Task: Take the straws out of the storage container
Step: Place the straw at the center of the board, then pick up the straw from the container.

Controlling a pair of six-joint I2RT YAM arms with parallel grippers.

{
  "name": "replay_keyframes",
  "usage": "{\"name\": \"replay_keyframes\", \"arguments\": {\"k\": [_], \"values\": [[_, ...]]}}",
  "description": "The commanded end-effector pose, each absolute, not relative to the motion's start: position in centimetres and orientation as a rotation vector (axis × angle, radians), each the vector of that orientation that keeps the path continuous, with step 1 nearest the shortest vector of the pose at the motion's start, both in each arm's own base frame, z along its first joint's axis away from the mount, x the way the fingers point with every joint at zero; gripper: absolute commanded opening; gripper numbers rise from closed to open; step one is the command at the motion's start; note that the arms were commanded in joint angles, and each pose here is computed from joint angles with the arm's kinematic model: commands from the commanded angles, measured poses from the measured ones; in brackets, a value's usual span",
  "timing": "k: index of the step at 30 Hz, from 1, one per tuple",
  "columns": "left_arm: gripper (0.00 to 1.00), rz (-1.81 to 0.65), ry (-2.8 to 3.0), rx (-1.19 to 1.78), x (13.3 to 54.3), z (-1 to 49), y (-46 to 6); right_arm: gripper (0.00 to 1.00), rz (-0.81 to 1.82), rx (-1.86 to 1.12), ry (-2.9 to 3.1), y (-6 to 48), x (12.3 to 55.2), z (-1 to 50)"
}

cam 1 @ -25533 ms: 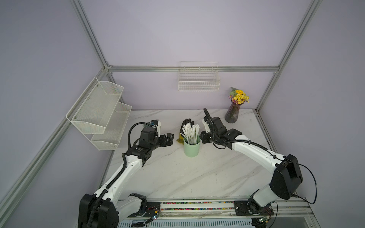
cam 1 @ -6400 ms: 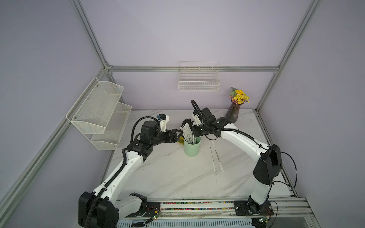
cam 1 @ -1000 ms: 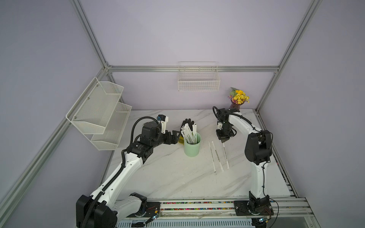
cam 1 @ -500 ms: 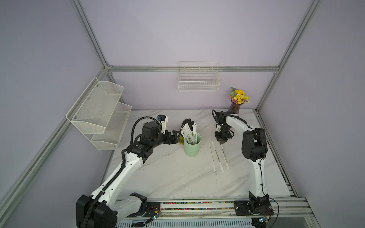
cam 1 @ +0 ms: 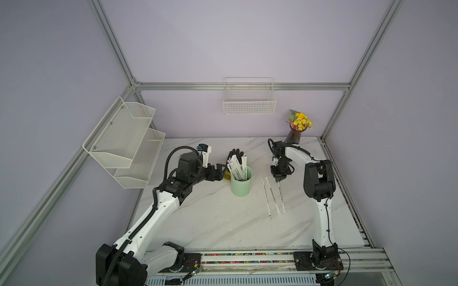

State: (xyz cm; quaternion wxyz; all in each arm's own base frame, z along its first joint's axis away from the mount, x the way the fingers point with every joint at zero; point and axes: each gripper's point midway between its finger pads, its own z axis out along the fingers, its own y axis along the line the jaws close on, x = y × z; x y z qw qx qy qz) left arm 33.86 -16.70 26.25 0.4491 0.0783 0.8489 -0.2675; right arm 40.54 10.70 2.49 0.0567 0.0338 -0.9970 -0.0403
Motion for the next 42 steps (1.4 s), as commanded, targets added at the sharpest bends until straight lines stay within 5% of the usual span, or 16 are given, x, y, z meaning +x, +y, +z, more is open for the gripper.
{"name": "replay_keyframes", "arguments": {"k": [1, 13, 20, 30, 42], "values": [[0.96, -0.655, 2.070, 0.220, 34.0, 26.9, -16.9, 0.14, -0.144, 0.096, -3.017, 10.7, 40.6, 1.5], [0.96, -0.648, 2.069, 0.220, 33.7, 27.1, -16.7, 0.23, -0.141, 0.037, -3.111, 10.3, 41.7, 3.7], [0.96, -0.631, 2.058, 0.205, 33.6, 27.4, -16.3, 0.25, -0.384, 0.024, -3.483, 12.3, 43.2, 13.3], [0.96, -0.641, 2.049, 0.192, 33.6, 27.6, -16.3, 0.23, -0.902, 0.265, -3.798, 19.4, 39.9, 24.3], [0.96, -0.650, 2.047, 0.191, 33.3, 27.6, -16.3, 0.23, -0.903, 0.592, -3.689, 26.9, 40.8, 22.1]]}}
